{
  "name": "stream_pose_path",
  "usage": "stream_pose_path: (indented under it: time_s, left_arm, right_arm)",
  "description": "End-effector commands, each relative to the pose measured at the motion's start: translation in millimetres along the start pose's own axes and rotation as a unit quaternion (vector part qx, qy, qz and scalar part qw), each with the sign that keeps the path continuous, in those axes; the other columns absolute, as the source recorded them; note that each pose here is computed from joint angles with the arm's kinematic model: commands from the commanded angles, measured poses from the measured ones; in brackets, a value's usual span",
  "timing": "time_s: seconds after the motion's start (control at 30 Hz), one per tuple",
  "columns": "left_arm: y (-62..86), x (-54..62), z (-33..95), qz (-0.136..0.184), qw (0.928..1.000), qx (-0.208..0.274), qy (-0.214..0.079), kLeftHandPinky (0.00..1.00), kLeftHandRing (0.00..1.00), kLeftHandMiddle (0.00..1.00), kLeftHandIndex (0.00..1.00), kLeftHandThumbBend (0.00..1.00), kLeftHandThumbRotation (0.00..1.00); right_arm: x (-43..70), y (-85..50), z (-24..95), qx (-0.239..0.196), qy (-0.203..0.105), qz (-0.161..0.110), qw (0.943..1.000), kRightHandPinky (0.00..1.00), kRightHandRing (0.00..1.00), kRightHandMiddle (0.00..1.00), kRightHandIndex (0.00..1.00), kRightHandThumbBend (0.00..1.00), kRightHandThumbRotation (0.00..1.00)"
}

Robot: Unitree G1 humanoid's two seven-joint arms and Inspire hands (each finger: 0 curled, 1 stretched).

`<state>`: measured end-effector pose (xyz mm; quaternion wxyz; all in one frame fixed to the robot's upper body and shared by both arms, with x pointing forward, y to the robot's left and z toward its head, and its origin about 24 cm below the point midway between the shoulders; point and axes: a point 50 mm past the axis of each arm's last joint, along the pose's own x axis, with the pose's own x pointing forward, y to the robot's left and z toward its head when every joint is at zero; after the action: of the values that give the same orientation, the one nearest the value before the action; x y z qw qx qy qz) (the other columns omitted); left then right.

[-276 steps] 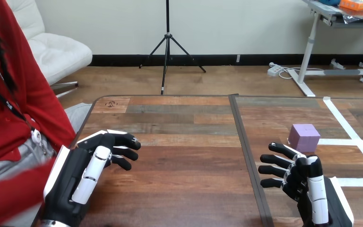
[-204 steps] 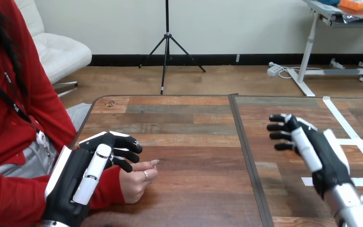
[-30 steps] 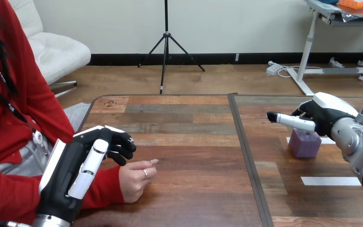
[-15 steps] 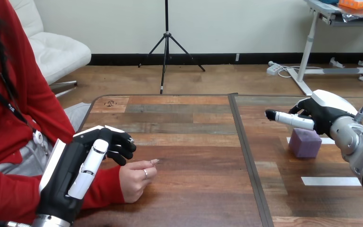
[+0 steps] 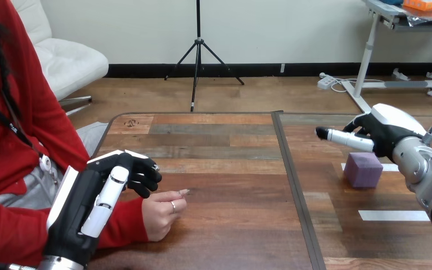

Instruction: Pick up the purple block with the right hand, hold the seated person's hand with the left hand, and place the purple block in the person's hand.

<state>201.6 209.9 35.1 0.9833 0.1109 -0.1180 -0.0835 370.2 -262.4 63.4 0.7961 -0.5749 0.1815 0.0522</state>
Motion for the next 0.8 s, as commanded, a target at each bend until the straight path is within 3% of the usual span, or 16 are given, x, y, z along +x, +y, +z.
stream_pose_path:
  time_s: [0.0, 0.37, 0.57, 0.77]
  left_arm:
    - [4.4, 13.8, 9.3, 0.000, 0.9992, 0.010, -0.037, 0.44, 0.51, 0.53, 0.50, 0.37, 0.97]
    - [4.1, 14.1, 8.8, -0.001, 0.9993, 0.004, -0.037, 0.44, 0.51, 0.53, 0.50, 0.35, 0.97]
    - [4.0, 14.1, 8.2, -0.003, 0.9993, 0.003, -0.037, 0.44, 0.50, 0.52, 0.50, 0.33, 0.96]
    - [3.7, 14.2, 8.2, -0.004, 0.9993, 0.005, -0.036, 0.43, 0.49, 0.52, 0.49, 0.33, 0.96]
  right_arm:
    - [2.6, -29.0, 19.1, 0.032, -0.033, -0.064, 0.9969, 0.56, 0.66, 0.71, 0.72, 0.84, 1.00]
    - [1.9, -35.6, 20.7, 0.038, -0.042, -0.093, 0.9941, 0.47, 0.56, 0.62, 0.67, 0.81, 1.00]
    - [1.5, -38.1, 19.8, 0.032, -0.042, -0.098, 0.9938, 0.47, 0.57, 0.61, 0.62, 0.85, 1.00]
    - [1.4, -38.3, 15.9, 0.014, -0.034, -0.080, 0.9961, 0.59, 0.69, 0.71, 0.68, 0.91, 1.00]
